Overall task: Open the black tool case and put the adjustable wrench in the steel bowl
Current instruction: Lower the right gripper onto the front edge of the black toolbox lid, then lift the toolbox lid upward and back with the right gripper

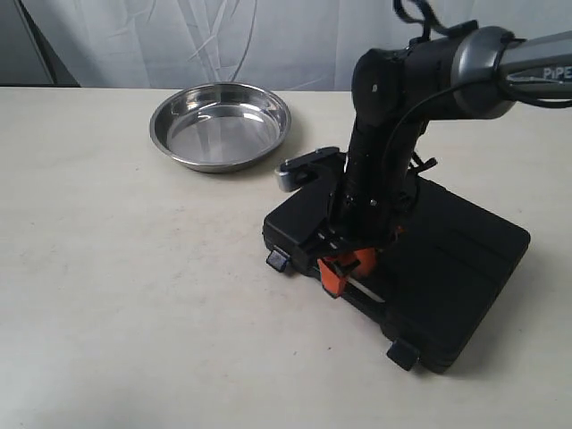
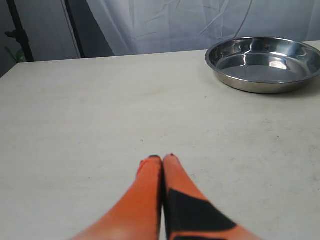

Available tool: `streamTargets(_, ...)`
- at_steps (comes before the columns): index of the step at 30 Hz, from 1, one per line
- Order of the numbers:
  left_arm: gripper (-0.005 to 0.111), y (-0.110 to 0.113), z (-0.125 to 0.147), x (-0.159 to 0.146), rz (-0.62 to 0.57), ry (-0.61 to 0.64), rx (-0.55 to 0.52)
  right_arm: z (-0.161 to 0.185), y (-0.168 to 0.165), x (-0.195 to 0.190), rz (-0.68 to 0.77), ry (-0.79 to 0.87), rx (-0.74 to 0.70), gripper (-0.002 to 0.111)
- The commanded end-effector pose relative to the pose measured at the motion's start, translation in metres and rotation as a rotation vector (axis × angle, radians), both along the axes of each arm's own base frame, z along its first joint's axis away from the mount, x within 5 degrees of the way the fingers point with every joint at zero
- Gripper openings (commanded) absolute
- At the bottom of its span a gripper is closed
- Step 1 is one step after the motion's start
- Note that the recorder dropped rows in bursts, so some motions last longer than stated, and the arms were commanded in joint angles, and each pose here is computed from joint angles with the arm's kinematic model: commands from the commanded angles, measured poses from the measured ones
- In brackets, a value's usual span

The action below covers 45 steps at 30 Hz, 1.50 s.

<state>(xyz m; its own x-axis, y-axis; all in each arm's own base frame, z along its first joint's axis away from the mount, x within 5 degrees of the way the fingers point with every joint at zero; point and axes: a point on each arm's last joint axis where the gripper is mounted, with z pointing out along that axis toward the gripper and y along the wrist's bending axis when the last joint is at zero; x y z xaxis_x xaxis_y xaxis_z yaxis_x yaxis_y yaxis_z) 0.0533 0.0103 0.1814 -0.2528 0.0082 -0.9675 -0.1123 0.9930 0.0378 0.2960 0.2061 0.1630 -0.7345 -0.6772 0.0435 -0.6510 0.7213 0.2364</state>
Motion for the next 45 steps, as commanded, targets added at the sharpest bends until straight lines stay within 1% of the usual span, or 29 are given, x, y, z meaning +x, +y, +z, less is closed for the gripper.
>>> streamTargets(1,0.0,0.0,0.003,0.0,0.002,-0.017,0.005,0.004,0.01,-0.012,0.028,0.008,0.009,0.05)
streamTargets(3,0.0,0.0,0.003,0.0,0.002,-0.017,0.005,0.004,0.014,-0.012,0.033,-0.032,-0.004,0.05)
streamTargets(5,0.0,0.0,0.003,0.0,0.002,-0.017,0.005,0.003,0.014,-0.009,0.004,-0.07,-0.028,0.05)
streamTargets(10,0.0,0.0,0.003,0.0,0.002,-0.017,0.005,0.002,0.011,-0.005,-0.048,-0.1,-0.069,0.05)
streamTargets(18,0.0,0.0,0.003,0.0,0.002,-0.017,0.005,-0.021,0.012,-0.001,-0.055,-0.079,-0.105,0.05)
streamTargets(19,0.0,0.0,0.003,0.0,0.002,-0.017,0.005,-0.021,0.012,-0.001,-0.055,-0.078,-0.106,0.048)
streamTargets(21,0.0,0.0,0.003,0.0,0.002,-0.017,0.005,-0.021,0.012,-0.001,-0.056,-0.077,-0.105,0.039)
streamTargets(26,0.0,0.0,0.003,0.0,0.002,-0.017,0.005,-0.021,0.013,-0.002,-0.062,-0.066,-0.099,-0.001)
streamTargets(28,0.0,0.0,0.003,0.0,0.002,-0.017,0.005,-0.021,0.013,-0.003,-0.065,-0.062,-0.098,0.001)
streamTargets(31,0.0,0.0,0.003,0.0,0.002,-0.017,0.005,-0.02,0.012,-0.005,-0.059,-0.036,-0.113,0.0)
streamTargets(33,0.0,0.0,0.003,0.0,0.002,-0.017,0.005,-0.011,0.011,-0.006,-0.057,-0.048,-0.104,0.0)
streamTargets(37,0.0,0.0,0.003,0.0,0.002,-0.017,0.005,0.02,0.009,-0.01,-0.061,-0.116,-0.053,0.0)
streamTargets(43,0.0,0.0,0.003,0.0,0.002,-0.017,0.005,0.089,-0.002,-0.025,-0.07,-0.275,0.062,0.0)
streamTargets(45,0.0,0.0,0.003,0.0,0.002,-0.017,0.005,0.104,-0.009,-0.028,-0.058,-0.333,0.06,-0.001)
